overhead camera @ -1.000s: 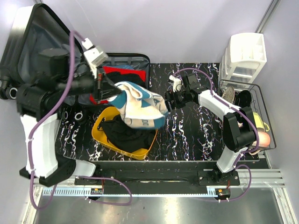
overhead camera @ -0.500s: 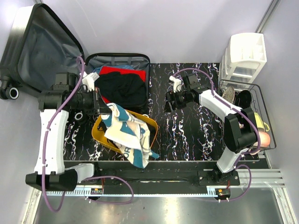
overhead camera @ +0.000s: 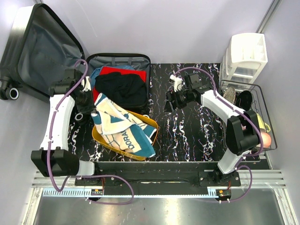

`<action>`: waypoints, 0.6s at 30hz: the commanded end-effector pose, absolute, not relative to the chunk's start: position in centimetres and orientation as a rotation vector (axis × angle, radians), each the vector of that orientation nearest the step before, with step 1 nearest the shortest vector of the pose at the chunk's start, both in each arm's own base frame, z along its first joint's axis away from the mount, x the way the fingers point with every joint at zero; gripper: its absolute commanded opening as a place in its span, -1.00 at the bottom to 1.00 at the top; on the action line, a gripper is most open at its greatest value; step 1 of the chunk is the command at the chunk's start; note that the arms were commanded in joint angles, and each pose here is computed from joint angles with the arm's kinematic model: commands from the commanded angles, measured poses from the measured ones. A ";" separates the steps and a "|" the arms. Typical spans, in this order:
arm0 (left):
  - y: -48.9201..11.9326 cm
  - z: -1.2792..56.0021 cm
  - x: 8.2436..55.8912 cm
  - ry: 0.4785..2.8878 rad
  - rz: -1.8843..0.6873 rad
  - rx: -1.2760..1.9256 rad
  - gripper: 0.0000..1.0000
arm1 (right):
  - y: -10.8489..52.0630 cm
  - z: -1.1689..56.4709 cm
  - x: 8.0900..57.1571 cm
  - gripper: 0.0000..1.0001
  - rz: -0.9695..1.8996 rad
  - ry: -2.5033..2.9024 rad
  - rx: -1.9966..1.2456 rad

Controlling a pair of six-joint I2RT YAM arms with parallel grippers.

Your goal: Open, take out, and arrange the luggage

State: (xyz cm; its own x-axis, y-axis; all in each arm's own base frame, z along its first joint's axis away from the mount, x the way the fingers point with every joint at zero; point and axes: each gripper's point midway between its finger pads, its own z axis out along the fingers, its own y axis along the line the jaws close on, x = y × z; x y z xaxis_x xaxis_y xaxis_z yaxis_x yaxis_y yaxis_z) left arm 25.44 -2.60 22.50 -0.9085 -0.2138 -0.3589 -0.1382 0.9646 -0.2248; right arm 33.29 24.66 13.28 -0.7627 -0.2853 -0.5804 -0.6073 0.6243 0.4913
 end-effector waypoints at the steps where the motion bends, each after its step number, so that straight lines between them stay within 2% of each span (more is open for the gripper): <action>1: -2.1 24.1 27.3 2.628 -0.235 -0.160 -1.00 | 24.9 16.7 32.7 0.59 0.999 2.280 -0.758; 3: -4.8 26.2 28.0 2.499 -0.237 0.127 -1.00 | 24.8 16.5 32.7 0.60 0.993 2.283 -0.758; 5: -8.5 26.6 26.5 2.420 -0.291 0.381 -1.00 | 24.8 16.3 32.7 0.60 0.990 2.288 -0.760; 8: -12.5 23.7 24.0 2.417 -0.328 0.694 -1.00 | 24.8 16.4 32.9 0.60 0.984 2.287 -0.760; 14: -11.6 13.1 21.4 2.702 -0.150 0.950 -1.00 | 24.4 16.4 32.7 0.62 0.972 2.292 -0.772; 16: -10.9 10.9 21.5 2.719 -0.092 1.019 -1.00 | 24.3 16.2 32.6 0.63 0.974 2.299 -0.774; 18: -10.4 9.7 21.7 2.732 -0.038 1.071 -0.91 | 24.3 16.0 32.7 0.63 0.973 2.304 -0.775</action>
State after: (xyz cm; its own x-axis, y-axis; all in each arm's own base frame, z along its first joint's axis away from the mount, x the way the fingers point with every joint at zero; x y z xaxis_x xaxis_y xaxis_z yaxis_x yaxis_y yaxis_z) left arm 20.51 -11.96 11.79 -0.7740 0.5834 -0.2462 0.6128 0.7880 -0.0591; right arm 32.84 24.55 14.72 -0.7290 -0.2950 -0.6176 -0.6450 0.5980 0.4758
